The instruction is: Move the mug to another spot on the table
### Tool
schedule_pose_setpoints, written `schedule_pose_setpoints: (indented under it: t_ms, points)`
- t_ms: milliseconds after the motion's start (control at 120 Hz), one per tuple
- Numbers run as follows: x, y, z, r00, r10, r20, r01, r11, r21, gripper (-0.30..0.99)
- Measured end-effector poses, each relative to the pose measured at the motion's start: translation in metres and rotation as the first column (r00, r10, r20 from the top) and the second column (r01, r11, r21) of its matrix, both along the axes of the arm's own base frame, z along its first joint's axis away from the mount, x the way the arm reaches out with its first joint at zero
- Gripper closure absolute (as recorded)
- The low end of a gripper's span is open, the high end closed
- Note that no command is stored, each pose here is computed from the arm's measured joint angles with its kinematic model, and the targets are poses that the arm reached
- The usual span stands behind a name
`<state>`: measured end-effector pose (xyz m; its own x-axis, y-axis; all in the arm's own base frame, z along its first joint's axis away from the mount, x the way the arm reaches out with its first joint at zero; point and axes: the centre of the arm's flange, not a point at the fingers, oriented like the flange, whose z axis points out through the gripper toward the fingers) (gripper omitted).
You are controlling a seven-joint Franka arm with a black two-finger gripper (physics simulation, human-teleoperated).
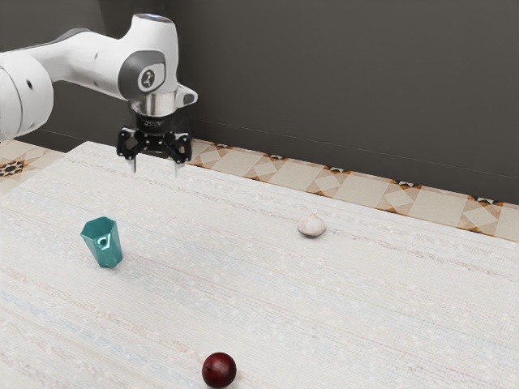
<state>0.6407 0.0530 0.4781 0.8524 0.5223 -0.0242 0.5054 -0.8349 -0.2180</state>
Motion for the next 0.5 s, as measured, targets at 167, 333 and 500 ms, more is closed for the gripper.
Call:
schedule_pose_setpoints:
  t_ms: [167,333,500]
  points:
    - [-0.012,0.008,-0.042,0.993,0.115,-0.02,-0.116,0.988,-0.104,0.0]
    - [-0.055,0.015,-0.068,0.975,0.224,-0.009,-0.223,0.964,-0.142,0.0]
    - [-0.094,0.034,-0.084,0.944,0.329,0.002,-0.325,0.934,-0.147,0.0]
